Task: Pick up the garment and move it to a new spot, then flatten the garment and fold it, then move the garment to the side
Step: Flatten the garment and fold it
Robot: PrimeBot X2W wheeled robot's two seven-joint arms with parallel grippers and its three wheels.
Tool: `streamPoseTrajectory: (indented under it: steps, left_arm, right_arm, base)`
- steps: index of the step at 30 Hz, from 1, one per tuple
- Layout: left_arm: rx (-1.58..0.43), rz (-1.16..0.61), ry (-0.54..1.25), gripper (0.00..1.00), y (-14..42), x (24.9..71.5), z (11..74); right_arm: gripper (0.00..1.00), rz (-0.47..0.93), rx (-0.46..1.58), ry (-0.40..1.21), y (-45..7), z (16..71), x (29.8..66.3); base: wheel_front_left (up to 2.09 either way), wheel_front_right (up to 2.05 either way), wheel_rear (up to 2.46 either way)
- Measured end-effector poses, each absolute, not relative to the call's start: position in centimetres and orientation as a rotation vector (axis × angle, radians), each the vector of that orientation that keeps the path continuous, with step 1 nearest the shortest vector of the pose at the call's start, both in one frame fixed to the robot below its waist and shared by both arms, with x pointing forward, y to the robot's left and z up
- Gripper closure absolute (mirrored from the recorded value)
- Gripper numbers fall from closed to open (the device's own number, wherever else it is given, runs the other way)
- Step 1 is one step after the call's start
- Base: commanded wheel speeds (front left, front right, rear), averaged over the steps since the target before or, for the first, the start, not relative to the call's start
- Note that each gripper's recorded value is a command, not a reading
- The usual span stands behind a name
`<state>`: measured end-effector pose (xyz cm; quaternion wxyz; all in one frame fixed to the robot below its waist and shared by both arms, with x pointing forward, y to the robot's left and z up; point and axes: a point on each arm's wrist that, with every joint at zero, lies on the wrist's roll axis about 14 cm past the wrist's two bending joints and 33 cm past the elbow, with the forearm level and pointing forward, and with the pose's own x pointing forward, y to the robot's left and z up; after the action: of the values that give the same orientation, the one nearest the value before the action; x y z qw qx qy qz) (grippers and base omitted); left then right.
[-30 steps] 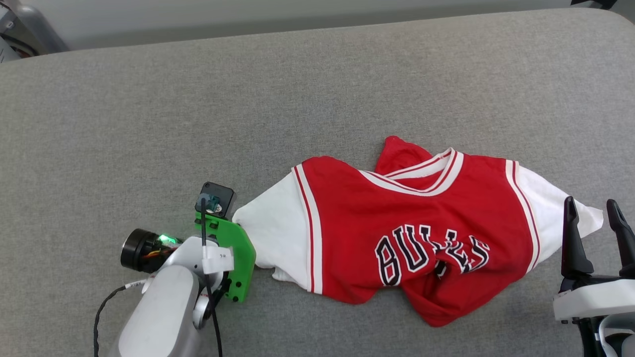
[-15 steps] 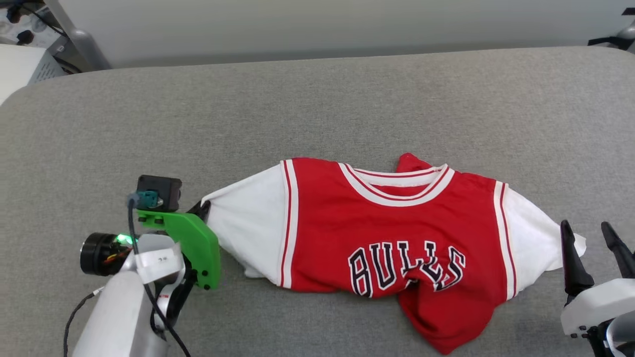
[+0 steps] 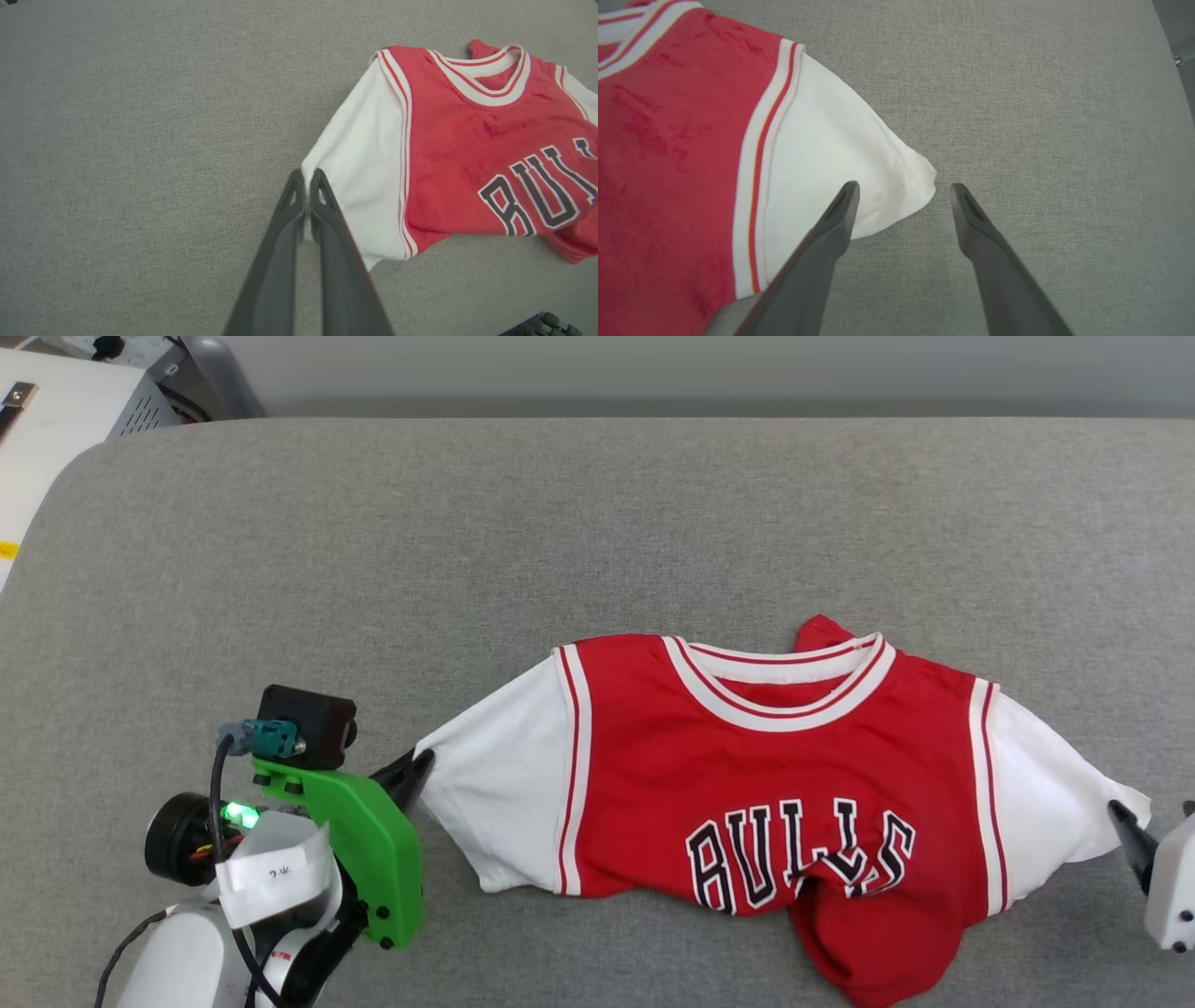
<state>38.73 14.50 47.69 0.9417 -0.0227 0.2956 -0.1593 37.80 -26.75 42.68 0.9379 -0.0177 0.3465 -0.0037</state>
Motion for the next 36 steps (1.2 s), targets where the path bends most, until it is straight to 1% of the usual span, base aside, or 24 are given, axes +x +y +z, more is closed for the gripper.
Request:
streamPoseTrajectory:
  steps: [2,7,12,16,17,18,19,20,25,28,31,36]
  left_arm:
    - [-0.051,-0.332,0.604,1.0,14.2,38.5,47.8]
    - [-0.054,-0.33,0.626,1.0,14.3,38.2,47.2]
    - [-0.064,-0.328,0.653,1.0,14.1,37.8,46.3]
    - [-0.075,-0.33,0.675,1.0,13.9,37.5,45.6]
    - [-0.081,-0.332,0.679,1.0,13.7,37.4,45.5]
    - [-0.085,-0.331,0.68,1.0,13.6,37.3,45.4]
    - [-0.086,-0.328,0.68,1.0,13.7,37.3,45.4]
    - [-0.086,-0.324,0.684,1.0,13.9,37.3,45.2]
    - [-0.082,-0.305,0.667,1.0,14.5,37.4,45.5]
    - [-0.083,-0.295,0.629,1.0,14.8,37.6,46.3]
    - [-0.074,-0.281,0.587,1.0,15.4,37.8,47.3]
    - [-0.047,-0.258,0.451,1.0,16.5,38.7,50.6]
  right_arm:
    - [0.0,-0.022,-0.046,0.767,-27.4,42.3,38.4]
    - [0.0,-0.029,-0.061,0.852,-27.9,41.4,39.9]
    - [0.0,-0.011,-0.067,0.98,-27.3,38.4,39.7]
    - [0.0,0.012,-0.089,1.045,-26.8,36.7,39.6]
    - [0.02,0.014,-0.089,1.058,-26.7,36.3,39.5]
    - [0.35,0.017,-0.09,1.067,-26.7,36.0,39.5]
    - [0.55,0.019,-0.094,1.073,-26.7,35.8,39.5]
    - [1.0,0.023,-0.099,1.074,-26.6,35.7,39.6]
    - [1.0,0.04,-0.112,1.022,-26.3,36.2,40.4]
    - [1.0,0.044,-0.121,0.943,-26.4,37.5,41.1]
    - [1.0,0.04,-0.148,0.853,-26.9,39.6,41.9]
    - [1.0,0.033,-0.2,0.647,-28.0,45.6,43.9]
  base:
    - [0.0,0.0,0.0]
    - [0.0,0.0,0.0]
    - [0.0,0.0,0.0]
    - [0.0,0.0,0.0]
    - [0.0,0.0,0.0]
    - [0.0,0.0,0.0]
    - [0.0,0.0,0.0]
    - [0.0,0.0,0.0]
    - [0.0,0.0,0.0]
    - [0.0,0.0,0.0]
    - [0.0,0.0,0.0]
    - [0.0,0.0,0.0]
